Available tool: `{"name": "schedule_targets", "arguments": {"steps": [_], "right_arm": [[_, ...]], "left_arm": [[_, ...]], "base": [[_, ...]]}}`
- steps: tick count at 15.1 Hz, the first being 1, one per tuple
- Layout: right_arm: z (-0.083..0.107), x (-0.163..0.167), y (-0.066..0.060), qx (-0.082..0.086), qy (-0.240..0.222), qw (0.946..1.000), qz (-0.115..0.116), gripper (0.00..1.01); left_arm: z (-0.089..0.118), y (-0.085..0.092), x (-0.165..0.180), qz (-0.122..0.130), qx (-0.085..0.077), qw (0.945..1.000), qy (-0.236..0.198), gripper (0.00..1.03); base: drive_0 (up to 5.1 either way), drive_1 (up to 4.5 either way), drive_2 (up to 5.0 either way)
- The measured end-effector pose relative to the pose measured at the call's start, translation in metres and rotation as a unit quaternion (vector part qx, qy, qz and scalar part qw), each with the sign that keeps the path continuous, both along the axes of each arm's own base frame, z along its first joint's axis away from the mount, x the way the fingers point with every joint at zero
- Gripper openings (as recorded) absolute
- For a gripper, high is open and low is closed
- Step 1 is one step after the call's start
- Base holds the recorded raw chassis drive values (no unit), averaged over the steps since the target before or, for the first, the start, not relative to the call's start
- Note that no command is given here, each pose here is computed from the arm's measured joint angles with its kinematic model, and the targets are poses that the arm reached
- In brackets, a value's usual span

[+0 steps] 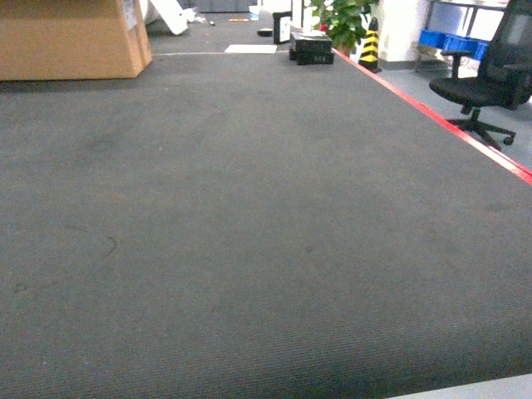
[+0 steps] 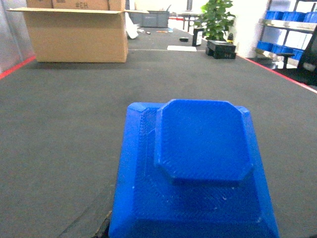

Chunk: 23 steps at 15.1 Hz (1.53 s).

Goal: Sort blue parts and orange caps into right shelf containers

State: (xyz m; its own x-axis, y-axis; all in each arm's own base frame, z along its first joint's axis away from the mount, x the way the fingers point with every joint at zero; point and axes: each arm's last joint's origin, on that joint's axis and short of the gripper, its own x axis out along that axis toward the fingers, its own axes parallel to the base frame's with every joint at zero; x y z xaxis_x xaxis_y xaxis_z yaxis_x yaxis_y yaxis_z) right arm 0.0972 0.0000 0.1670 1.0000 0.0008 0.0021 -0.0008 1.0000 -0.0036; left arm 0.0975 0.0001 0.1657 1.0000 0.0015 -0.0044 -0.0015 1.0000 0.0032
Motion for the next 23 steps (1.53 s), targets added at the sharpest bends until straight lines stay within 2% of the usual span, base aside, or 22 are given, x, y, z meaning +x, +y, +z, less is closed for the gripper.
{"name": "schedule_targets", "arguments": {"steps": [23], "right_arm": [[0.0000, 0.0000, 0.0000, 0.000, 0.000, 1.0000, 0.000, 0.44]], "left_arm": [[0.0000, 0.0000, 0.0000, 0.000, 0.000, 1.0000, 0.000, 0.43]], "base": [[-1.6, -1.55, -1.6]]}}
